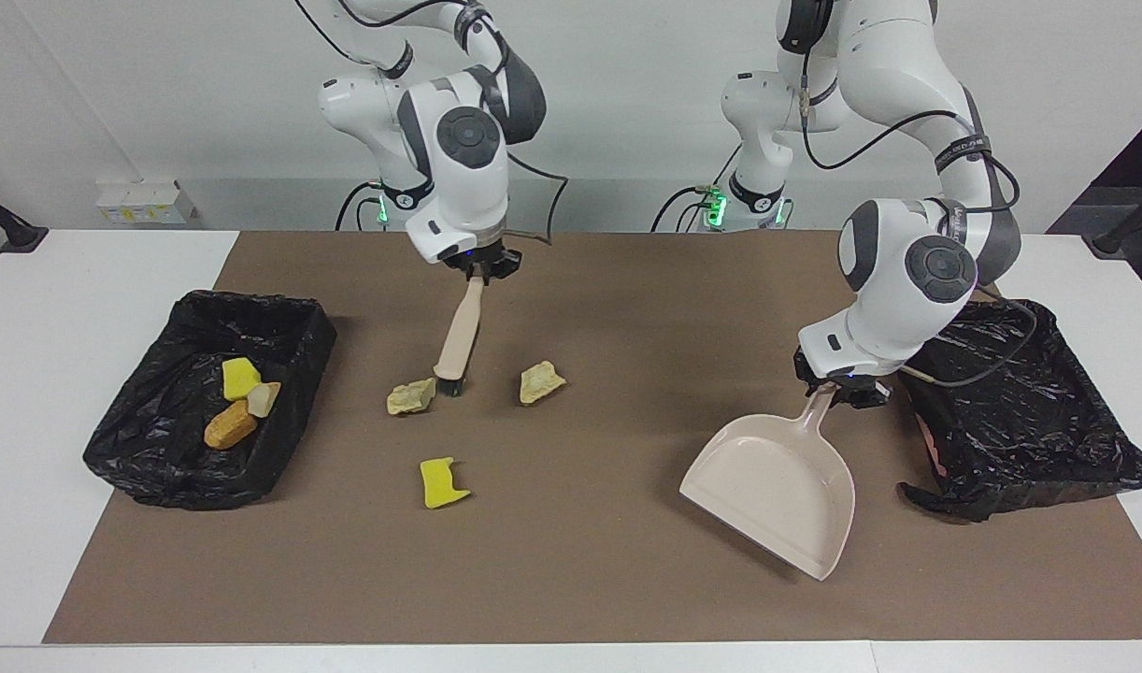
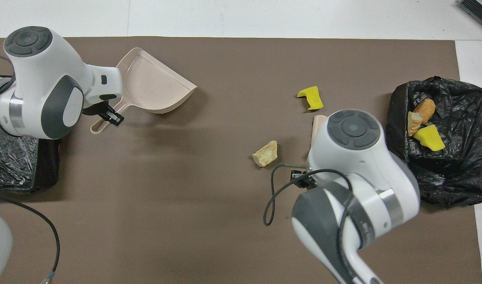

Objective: Sweep and dump trash in bin

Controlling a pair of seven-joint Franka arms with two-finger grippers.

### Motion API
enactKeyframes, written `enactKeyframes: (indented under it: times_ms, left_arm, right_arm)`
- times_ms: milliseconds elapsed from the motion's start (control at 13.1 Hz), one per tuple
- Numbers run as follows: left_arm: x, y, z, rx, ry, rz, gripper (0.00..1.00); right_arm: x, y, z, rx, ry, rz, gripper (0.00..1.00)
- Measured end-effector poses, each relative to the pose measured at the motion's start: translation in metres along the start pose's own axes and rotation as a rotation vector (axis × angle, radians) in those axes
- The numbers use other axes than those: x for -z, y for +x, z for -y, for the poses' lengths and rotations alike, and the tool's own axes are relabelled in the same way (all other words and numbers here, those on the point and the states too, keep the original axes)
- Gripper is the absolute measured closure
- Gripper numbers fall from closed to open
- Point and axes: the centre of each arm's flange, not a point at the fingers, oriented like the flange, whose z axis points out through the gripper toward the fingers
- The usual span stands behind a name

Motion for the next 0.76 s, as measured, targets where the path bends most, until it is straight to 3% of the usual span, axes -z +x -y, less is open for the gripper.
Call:
enactKeyframes:
  times_ms: [229, 382, 764]
  left_arm:
    - [0.015, 0.003, -0.003, -0.08, 0.058, 0.031, 0.67]
    - [0.022, 0.005, -0.007, -0.117, 0.065, 0.039, 0.67]
    - [0.004, 0.007, -0.026, -0.456, 0.021, 0.095, 0.67]
  right_arm:
    - [-0.015, 0.055, -0.071, -0.018, 0.044, -0.037, 0.74]
    - [-0.024, 0.075, -0.101, -0.027, 0.069, -0.071, 0.74]
    - [-0.059, 0.078, -0.124, 0.167, -0.096, -0.056, 0.74]
